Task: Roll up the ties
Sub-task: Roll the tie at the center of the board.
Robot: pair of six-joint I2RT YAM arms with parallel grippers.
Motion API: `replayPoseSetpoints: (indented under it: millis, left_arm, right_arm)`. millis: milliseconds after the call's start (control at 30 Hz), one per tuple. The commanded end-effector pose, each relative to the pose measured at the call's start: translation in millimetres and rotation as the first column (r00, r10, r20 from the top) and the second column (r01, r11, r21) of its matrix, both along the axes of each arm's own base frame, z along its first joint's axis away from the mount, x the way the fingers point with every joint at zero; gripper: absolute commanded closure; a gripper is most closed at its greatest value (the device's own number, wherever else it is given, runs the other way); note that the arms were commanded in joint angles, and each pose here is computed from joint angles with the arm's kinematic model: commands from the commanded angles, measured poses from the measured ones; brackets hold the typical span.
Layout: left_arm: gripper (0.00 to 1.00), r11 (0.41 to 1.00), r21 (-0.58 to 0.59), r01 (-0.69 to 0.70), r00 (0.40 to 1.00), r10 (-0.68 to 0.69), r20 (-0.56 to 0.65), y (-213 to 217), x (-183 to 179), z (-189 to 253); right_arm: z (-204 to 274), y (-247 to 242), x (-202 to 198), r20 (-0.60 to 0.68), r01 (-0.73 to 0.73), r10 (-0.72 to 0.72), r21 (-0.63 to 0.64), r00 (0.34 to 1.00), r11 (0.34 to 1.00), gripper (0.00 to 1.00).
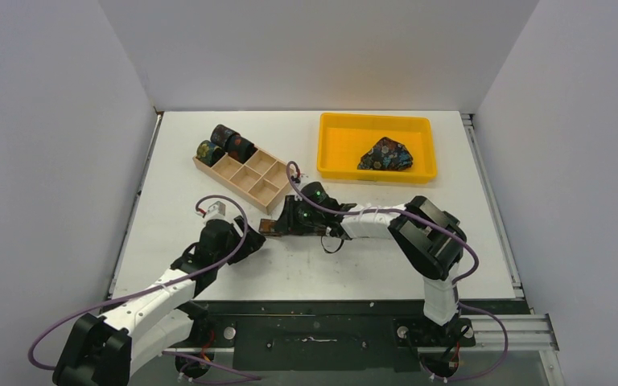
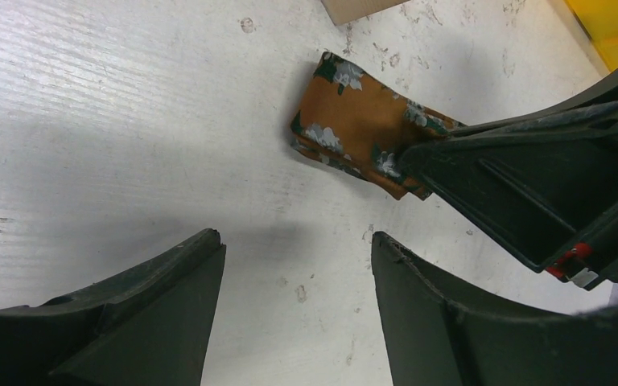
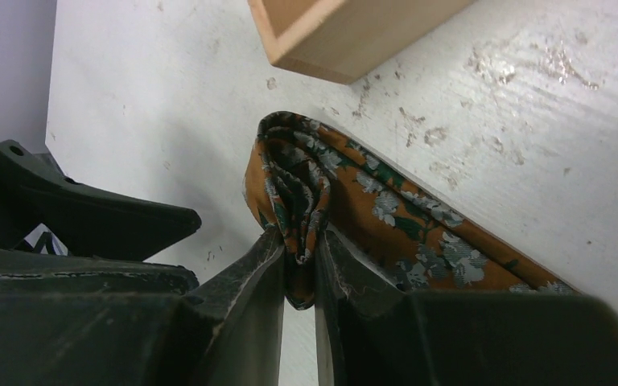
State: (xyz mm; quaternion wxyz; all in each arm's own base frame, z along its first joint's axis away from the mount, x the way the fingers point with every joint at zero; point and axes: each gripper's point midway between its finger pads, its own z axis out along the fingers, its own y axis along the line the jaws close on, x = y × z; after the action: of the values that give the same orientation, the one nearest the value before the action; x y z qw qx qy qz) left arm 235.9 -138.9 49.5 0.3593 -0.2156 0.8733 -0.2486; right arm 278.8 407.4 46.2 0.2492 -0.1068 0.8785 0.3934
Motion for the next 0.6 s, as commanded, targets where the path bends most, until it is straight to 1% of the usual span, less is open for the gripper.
replayPoseSetpoints:
  millis: [0,233,433,567]
  left_arm:
    - [0.36,0.999,-0.036,0.009,0.999,-0.008,0.05,-6,10,10]
    - [0.36,0.999,-0.043,0.017,0.999,-0.015,0.043,-9,10,8]
    - [0.36,0.999,-0.045,0.022,0.999,-0.02,0.039,-9,9,7]
    - [0.36,0.999,-0.045,0.02,0.999,-0.018,0.038,-9,9,6]
  right_arm:
    - [17,9,13,0.087,-0.055,0.054,0.003,0.995,0.998,0.86]
    - [9,6,21,0.121,-0.101,0.106,-0.047,0.987,0.994,0.87]
    - [-11,2,25,0.116,-0.129,0.137,-0.075,0.984,0.989,0.86]
    - [-20,-1,29,0.106,-0.122,0.131,-0.083,0.986,0.989,0.85]
